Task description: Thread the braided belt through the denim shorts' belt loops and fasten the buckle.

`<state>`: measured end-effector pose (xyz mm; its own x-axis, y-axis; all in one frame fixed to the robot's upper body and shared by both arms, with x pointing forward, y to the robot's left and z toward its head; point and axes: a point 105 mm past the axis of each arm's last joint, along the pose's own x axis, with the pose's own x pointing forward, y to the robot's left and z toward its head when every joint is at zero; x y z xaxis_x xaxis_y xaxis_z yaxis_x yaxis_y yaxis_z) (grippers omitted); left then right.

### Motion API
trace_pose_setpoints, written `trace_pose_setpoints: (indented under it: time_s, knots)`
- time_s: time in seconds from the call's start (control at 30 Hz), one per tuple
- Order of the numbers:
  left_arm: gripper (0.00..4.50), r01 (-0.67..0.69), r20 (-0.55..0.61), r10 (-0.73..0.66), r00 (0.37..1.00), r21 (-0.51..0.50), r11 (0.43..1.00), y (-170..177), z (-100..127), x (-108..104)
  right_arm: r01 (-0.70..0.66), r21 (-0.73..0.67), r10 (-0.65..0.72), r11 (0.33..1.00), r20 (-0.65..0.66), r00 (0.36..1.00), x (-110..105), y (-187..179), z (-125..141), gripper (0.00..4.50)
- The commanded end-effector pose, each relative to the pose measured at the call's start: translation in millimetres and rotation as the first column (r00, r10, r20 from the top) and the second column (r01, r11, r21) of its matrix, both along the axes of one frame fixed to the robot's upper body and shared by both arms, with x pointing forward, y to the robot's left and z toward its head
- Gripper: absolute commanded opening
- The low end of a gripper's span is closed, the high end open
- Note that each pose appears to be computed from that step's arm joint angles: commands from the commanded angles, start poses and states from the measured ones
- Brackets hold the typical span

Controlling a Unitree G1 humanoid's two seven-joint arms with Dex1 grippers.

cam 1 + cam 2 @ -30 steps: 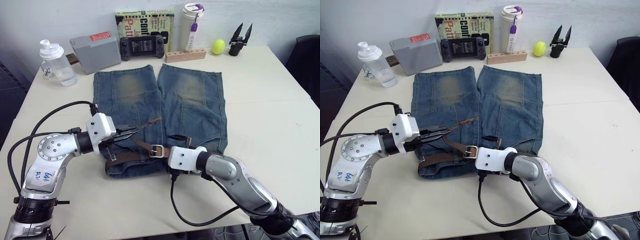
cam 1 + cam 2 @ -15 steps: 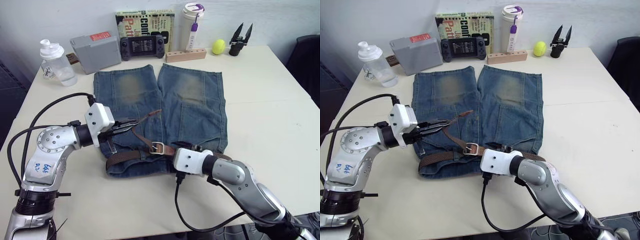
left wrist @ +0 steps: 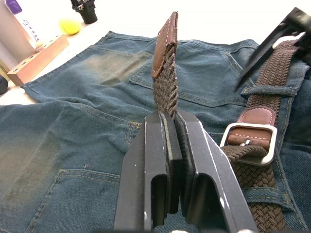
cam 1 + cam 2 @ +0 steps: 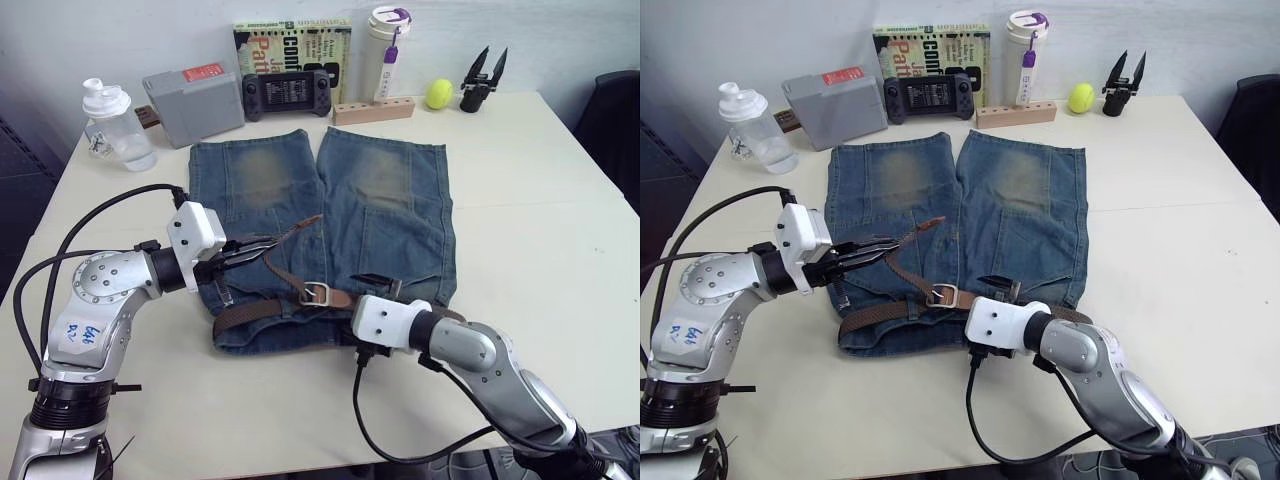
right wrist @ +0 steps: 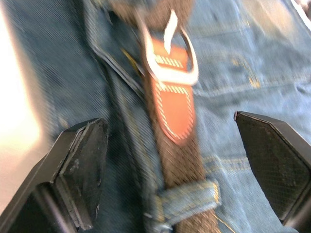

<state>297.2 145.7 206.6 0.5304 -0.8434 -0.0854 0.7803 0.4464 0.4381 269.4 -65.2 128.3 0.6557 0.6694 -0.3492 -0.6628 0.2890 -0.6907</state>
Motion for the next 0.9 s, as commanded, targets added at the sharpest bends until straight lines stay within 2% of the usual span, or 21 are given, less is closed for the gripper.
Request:
trace_pose_setpoints:
  time_s: [0.03,0.13,0.2,0.23,0.47,0.5,0.63,0.77,0.9]
  knots:
    - [0.0,-0.008,0.054,0.009,0.999,-0.008,1.0,2,13,-3,-0.009,0.004,0.009,1.0,0.059,0.998,2,7,8,4.43]
    - [0.0,-0.013,0.053,0.013,0.999,-0.007,1.0,2,12,-4,-0.017,0.001,0.017,1.0,0.07,0.997,2,11,9,4.43]
    - [0.0,-0.019,0.049,0.019,0.999,0.006,1.0,3,9,-4,-0.03,0.0,0.03,1.0,0.079,0.996,0,13,10,3.89]
    - [0.0,-0.019,0.043,0.019,0.999,0.02,1.0,4,6,-5,-0.032,0.002,0.032,0.999,0.083,0.996,0,15,11,3.77]
    - [0.0,-0.008,0.006,0.007,1.0,0.148,0.989,7,-17,-6,-0.017,0.0,0.017,1.0,0.124,0.992,5,16,18,0.37]
    - [0.0,-0.001,0.002,0.001,1.0,0.174,0.985,7,-21,-6,-0.016,0.0,0.016,1.0,0.131,0.991,6,16,19,0.08]
    - [0.0,0.016,-0.009,-0.015,1.0,0.203,0.979,6,-27,-7,-0.025,-0.013,0.026,1.0,0.155,0.988,7,18,22,0.08]
    - [0.0,0.038,-0.038,-0.029,0.999,0.274,0.961,8,-38,-9,-0.057,-0.067,0.071,0.996,0.233,0.97,6,22,27,0.08]
    - [0.0,0.042,-0.047,-0.03,0.998,0.277,0.96,10,-38,-8,-0.042,-0.062,0.055,0.997,0.233,0.971,8,20,26,0.08]
